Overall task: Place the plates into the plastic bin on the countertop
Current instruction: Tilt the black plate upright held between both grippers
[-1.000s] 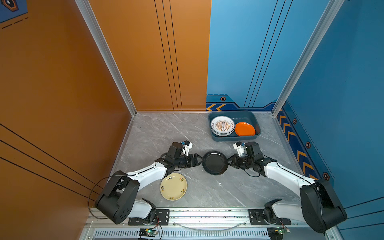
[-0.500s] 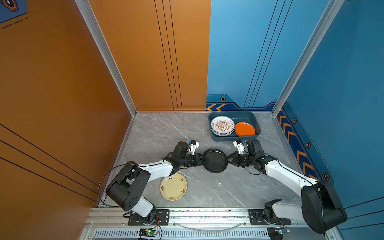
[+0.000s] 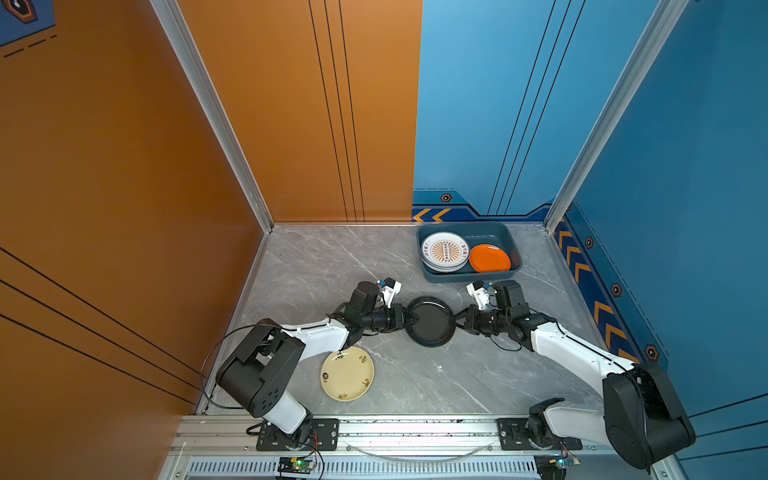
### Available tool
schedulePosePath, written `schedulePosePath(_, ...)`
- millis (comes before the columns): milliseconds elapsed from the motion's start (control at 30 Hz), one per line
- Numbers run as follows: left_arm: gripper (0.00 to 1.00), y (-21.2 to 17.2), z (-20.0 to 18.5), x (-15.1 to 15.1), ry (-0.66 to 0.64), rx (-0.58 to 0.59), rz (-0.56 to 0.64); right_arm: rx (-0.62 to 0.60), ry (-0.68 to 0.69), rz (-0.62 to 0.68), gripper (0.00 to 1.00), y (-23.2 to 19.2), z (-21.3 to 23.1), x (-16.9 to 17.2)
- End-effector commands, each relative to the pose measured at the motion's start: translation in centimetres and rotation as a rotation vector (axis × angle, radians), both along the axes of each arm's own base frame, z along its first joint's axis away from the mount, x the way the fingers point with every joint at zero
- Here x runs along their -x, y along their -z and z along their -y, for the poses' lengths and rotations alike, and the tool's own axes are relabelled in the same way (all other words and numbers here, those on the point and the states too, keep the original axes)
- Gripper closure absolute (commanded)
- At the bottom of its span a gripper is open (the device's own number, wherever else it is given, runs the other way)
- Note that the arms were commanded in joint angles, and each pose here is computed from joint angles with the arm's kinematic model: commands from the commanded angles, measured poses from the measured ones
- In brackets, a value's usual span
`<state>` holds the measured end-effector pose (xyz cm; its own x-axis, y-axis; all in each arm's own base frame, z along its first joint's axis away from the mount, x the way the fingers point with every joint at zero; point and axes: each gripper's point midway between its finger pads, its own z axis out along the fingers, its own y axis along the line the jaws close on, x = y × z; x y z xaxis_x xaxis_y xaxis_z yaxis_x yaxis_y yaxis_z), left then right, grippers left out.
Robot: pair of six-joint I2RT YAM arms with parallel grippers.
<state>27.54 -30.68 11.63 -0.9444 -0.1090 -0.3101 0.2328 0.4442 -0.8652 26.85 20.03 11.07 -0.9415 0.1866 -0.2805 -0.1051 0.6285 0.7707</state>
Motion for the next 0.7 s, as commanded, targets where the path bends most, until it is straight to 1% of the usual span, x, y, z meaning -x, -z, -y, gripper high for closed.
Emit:
schedulePosePath(0,0.88,-0.9,1.1,0.3,0.06,0.019,0.05,-0.065,-0.011,0.04,0.92,-1.6,-0.6,-0.3)
schedulePosePath(133,0.89,-1.2,1.4,0.3,0.065,0.024,0.053,-0.125,-0.039,0.054,0.73,-2.0,-1.4,-0.3)
schedulePosePath(233,0.89,-1.3,1.5,0.3,0.067,0.027,0.053,-0.177,-0.062,0.057,0.67,-2.2,-2.1,-0.4)
schedulePosePath(400,0.89,-1.7,1.9,0.3,0.074,0.034,0.057,-0.256,-0.084,0.056,0.68,-2.4,-3.1,-0.7)
schedulePosePath(533,0.89,-1.9,2.0,0.3,0.075,0.037,0.059,-0.302,-0.098,0.059,0.76,-2.6,-3.8,-0.9)
schedulePosePath(667,0.89,-2.0,2.1,0.2,0.077,0.04,0.06,-0.33,-0.117,0.063,0.81,-2.9,-4.4,-0.9)
